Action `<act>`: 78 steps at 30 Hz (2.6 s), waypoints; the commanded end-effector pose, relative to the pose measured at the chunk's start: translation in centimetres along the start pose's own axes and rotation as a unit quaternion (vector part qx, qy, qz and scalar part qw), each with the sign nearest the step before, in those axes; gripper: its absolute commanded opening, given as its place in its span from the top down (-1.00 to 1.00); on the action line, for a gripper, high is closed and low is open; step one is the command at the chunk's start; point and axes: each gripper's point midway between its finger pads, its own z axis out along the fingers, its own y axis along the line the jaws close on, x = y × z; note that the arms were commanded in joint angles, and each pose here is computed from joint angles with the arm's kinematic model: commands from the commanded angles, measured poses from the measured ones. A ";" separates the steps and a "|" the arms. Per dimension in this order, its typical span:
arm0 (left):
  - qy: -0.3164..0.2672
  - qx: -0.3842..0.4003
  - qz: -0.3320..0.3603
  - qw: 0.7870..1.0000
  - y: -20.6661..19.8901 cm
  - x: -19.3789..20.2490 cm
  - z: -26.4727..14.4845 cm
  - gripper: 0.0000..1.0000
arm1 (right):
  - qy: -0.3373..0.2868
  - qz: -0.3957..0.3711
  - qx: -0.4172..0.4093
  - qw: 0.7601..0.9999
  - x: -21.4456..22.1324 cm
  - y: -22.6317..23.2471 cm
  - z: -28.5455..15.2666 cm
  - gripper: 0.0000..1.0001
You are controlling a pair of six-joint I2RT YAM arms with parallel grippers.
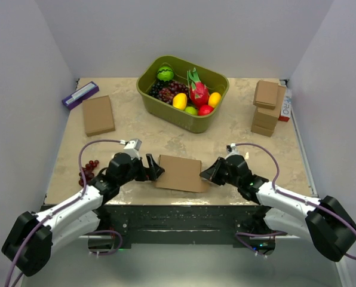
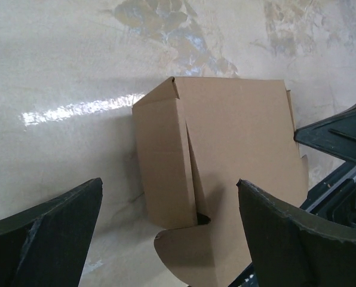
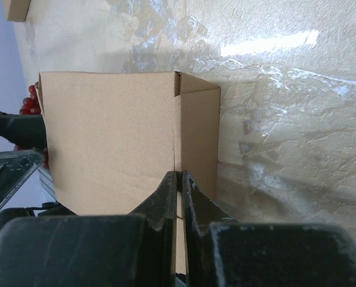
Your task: Fold the paper box
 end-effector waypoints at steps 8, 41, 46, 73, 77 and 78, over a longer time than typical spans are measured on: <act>0.001 0.091 -0.023 0.996 -3.0 -0.1 1.2 -0.93 | 0.014 -0.016 0.067 0.998 1.2 -4.2 -0.3 1.00; 0.118 0.129 -0.105 0.979 -5.0 1.1 2.0 0.21 | -0.085 -0.467 -0.054 0.879 0.4 14.8 -4.1 -0.66; 0.143 0.115 -0.125 0.975 -4.6 1.1 1.2 0.24 | -0.093 -0.530 -0.032 0.842 3.2 15.5 -4.2 -0.68; 0.206 0.119 -0.152 0.959 -4.2 1.0 -2.4 0.28 | -0.199 -0.654 0.252 0.684 7.5 8.6 -0.1 -0.71; 0.212 0.117 -0.144 0.960 -4.0 1.3 -2.4 0.30 | -0.204 -0.665 0.257 0.671 7.7 8.7 0.6 -0.72; 0.214 0.114 -0.146 0.959 -3.9 1.5 -2.4 0.30 | -0.200 -0.669 0.256 0.669 8.0 8.6 0.8 -0.72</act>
